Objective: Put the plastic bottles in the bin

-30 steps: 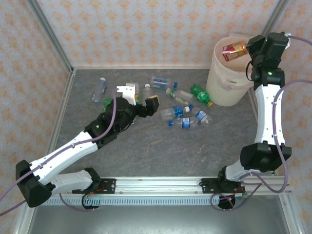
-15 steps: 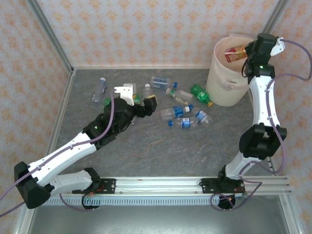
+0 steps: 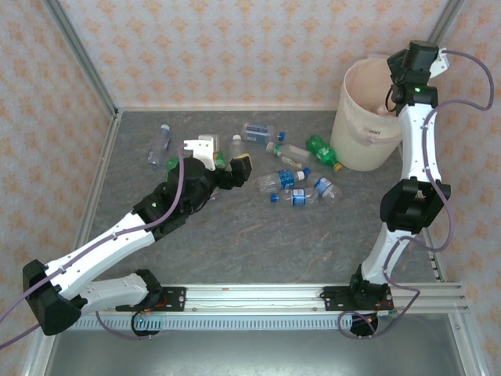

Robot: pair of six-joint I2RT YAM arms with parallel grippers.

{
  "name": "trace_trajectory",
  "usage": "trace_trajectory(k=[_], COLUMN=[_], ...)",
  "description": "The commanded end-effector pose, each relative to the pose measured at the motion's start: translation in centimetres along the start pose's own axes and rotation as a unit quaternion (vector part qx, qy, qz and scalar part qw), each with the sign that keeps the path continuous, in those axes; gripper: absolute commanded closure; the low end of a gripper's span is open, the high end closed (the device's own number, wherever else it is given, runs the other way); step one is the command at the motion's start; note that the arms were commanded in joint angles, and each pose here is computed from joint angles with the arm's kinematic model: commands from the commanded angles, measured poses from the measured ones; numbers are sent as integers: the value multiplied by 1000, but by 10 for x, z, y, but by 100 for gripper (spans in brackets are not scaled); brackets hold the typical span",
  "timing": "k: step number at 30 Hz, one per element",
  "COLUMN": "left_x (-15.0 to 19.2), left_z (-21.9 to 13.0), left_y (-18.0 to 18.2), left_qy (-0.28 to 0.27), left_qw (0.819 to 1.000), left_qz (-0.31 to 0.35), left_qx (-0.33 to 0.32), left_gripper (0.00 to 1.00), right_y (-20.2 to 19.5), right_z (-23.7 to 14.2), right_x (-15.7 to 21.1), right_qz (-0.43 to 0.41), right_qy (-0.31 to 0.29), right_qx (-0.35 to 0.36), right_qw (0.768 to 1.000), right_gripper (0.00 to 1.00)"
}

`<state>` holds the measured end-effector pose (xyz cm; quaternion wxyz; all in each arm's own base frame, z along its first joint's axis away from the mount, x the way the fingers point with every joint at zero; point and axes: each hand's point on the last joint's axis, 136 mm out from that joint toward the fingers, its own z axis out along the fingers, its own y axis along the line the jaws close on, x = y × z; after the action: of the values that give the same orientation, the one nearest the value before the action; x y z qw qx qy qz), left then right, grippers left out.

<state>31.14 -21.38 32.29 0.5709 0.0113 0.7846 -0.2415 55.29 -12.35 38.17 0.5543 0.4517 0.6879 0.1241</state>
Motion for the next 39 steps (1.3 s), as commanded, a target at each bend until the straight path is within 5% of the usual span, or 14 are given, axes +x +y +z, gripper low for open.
trace_trajectory(k=[1,10,21,31,39], left_x=[4,19,49,62,108], left_z=[-2,4,17,12,11], left_y=[8,28,106,199,253], left_qy=[2,12,55,96,151], left_qw=[1000,998,980,942,912], left_qz=[-4,-10,-71,-82,-115], left_qx=[-20,-67,-178,-310,-363], left_gripper=[1,1,1,4,12], right_y=[20,51,95,115,126], right_z=[-29,-78,-148,-198,-216], right_x=[-10,0,62,132,156], right_qz=[-12,-59,-127,-178,-194], right_qy=[-2,12,61,111,133], right_qx=[-25,-76,-162,-215,-234], right_qw=[1000,995,977,954,943], right_gripper=[30,0,0,0,0])
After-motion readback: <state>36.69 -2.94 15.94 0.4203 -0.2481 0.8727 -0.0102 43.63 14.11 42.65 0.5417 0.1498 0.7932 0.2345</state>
